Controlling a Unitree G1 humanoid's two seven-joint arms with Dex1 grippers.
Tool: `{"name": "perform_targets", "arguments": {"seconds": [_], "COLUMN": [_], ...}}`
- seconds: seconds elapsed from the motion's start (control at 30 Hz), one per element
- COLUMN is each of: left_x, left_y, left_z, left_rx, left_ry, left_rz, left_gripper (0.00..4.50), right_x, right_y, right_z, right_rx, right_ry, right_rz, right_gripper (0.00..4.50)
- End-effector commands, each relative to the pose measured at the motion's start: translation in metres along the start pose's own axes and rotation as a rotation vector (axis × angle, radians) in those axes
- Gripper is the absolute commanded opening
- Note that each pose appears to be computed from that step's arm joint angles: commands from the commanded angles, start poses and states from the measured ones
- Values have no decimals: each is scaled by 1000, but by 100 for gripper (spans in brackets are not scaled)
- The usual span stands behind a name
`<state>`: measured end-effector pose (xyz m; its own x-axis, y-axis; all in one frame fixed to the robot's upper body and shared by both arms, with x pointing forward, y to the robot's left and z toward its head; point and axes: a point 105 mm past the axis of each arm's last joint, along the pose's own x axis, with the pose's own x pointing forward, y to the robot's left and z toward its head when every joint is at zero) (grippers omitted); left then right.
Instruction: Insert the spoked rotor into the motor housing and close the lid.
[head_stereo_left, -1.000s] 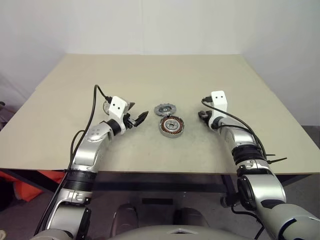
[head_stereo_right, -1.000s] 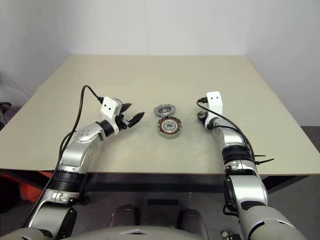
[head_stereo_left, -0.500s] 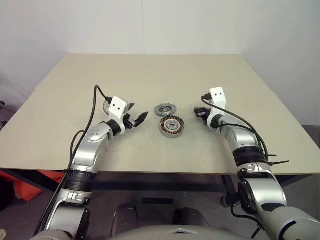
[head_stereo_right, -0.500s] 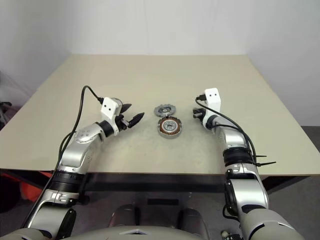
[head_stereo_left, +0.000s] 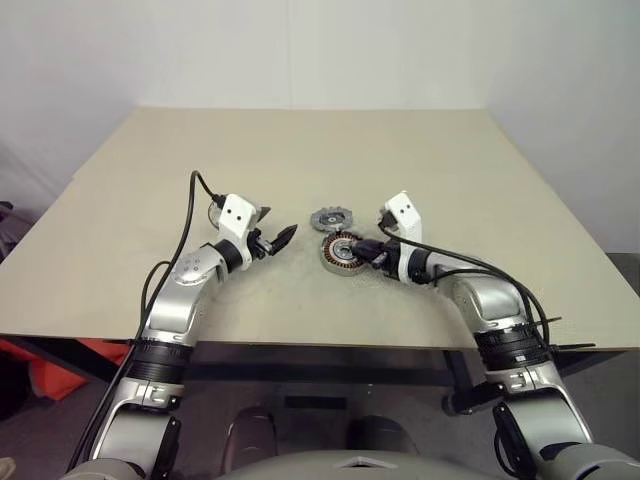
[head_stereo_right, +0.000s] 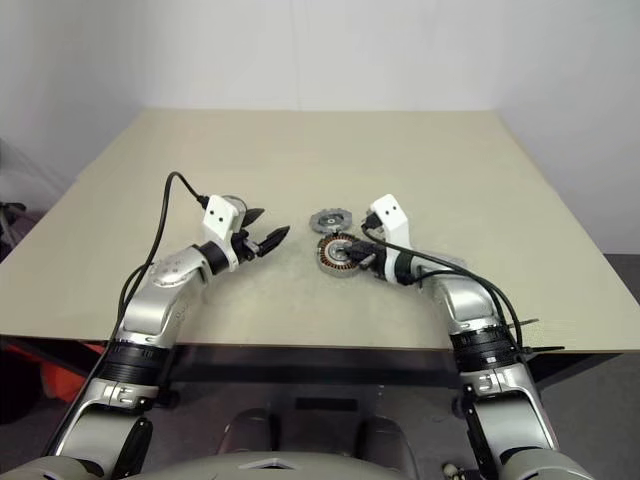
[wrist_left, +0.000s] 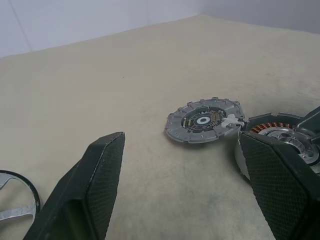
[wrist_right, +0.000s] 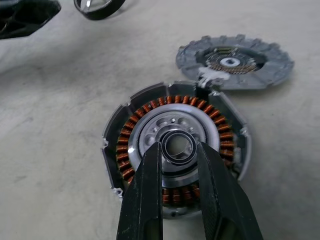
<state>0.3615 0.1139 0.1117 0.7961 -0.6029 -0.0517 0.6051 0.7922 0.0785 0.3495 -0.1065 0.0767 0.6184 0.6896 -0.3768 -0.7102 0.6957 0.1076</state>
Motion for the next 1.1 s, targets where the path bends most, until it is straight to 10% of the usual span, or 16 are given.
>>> {"name": "perform_targets", "arguments": {"seconds": [0.03, 1.1], "left_x": [2, -2], "left_y": [1, 4], "left_z": [16, 12], "left_rx": [36, 36], "left_ry": [-49, -38], "left_rz": [-3, 17], "left_gripper": [383, 383], "right_x": [3, 6], "right_y": [2, -9], "right_z": [18, 15], "right_rx": [-40, -58], "right_ry": [-45, -32], "right_rz": [-4, -56], "right_gripper": [66, 66]}}
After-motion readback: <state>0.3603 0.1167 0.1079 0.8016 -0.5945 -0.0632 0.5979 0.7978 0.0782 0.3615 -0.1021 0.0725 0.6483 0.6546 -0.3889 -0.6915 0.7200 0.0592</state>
